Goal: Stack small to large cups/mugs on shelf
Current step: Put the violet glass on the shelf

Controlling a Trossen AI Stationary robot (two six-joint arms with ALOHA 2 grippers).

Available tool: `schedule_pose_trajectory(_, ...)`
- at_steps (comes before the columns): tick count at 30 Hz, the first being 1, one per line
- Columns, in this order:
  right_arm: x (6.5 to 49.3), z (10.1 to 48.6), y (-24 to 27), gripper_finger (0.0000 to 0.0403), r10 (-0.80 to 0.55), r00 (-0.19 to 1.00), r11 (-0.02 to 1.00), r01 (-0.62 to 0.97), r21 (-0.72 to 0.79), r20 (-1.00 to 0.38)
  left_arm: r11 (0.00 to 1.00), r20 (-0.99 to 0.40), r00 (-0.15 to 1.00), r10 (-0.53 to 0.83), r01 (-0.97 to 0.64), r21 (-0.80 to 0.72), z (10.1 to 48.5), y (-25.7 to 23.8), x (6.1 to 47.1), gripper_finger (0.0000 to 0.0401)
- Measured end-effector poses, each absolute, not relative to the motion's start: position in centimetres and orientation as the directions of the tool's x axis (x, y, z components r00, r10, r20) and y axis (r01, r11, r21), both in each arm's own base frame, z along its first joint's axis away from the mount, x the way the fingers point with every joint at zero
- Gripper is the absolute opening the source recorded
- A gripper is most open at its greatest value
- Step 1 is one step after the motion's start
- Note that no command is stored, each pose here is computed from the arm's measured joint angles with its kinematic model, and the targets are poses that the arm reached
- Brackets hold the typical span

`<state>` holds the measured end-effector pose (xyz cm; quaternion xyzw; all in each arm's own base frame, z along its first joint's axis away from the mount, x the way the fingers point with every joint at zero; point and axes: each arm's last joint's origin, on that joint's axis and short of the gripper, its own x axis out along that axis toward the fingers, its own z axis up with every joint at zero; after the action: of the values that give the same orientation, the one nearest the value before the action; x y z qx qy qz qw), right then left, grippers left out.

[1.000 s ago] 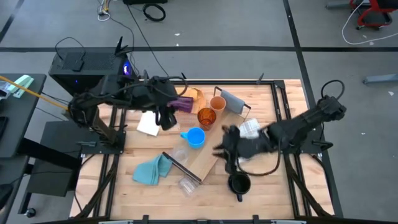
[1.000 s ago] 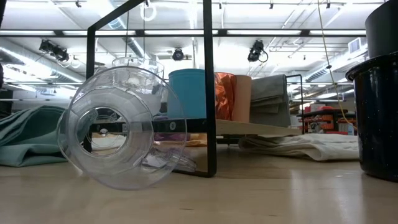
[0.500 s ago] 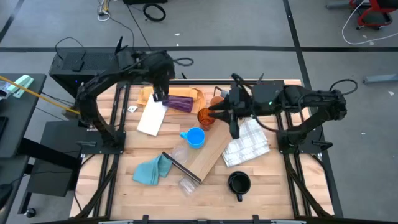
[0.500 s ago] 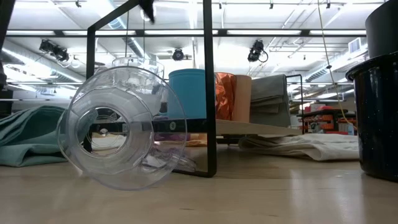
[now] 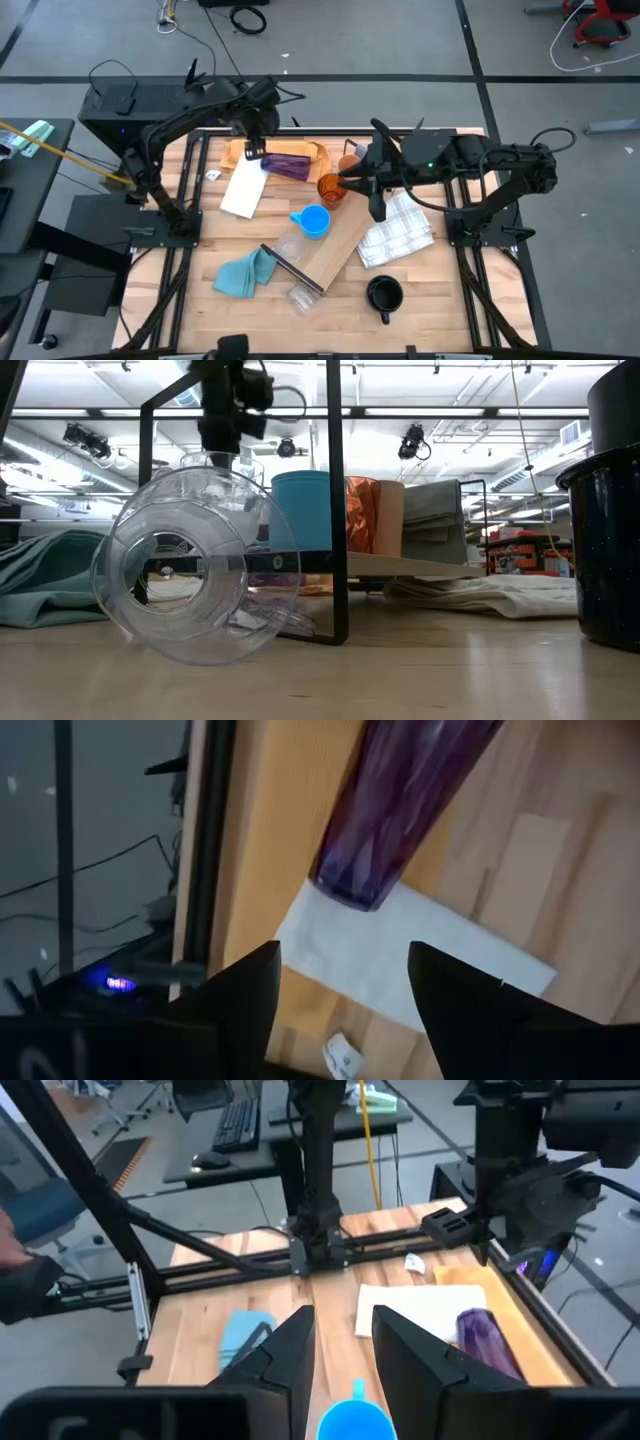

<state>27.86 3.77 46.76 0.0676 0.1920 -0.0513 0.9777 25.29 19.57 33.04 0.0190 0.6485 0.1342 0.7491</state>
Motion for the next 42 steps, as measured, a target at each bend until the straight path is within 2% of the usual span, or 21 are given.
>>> schedule_pose_trajectory(5,27.8,46.5,3.8,0.0111,-0.076,0.912,0.983,0.136,0.122,-0.404,0.981,-0.960,0.204,0.195,-0.062,0.186,32.2,19.4,26.2,0.0229)
schedule_pose_trajectory(11,27.7,46.3,3.8,0.0111,-0.051,0.899,0.989,0.106,0.103,-0.434,0.945,-0.949,0.285,0.134,0.250,0.209,32.2,18.4,27.3,0.0229)
schedule_pose_trajectory(16,27.4,45.7,4.0,0.0111,0.002,0.872,0.996,0.044,0.083,-0.489,0.932,-0.944,0.301,0.137,0.284,0.226,32.3,18.1,27.7,0.0229)
schedule_pose_trajectory(23,27.2,45.5,4.2,0.0111,0.054,0.852,0.997,-0.017,0.077,-0.521,0.969,-0.962,0.250,0.112,0.186,0.161,30.3,19.2,28.5,0.0240)
schedule_pose_trajectory(35,27.2,45.4,4.2,0.0111,0.063,0.850,0.995,-0.012,0.100,-0.522,0.997,-0.986,0.154,0.060,0.036,0.066,27.1,20.2,29.8,0.0366)
schedule_pose_trajectory(42,27.2,45.4,4.2,0.0111,0.063,0.850,0.993,0.002,0.122,-0.523,0.993,-0.977,0.191,0.093,0.051,0.104,27.4,20.3,30.2,0.0382)
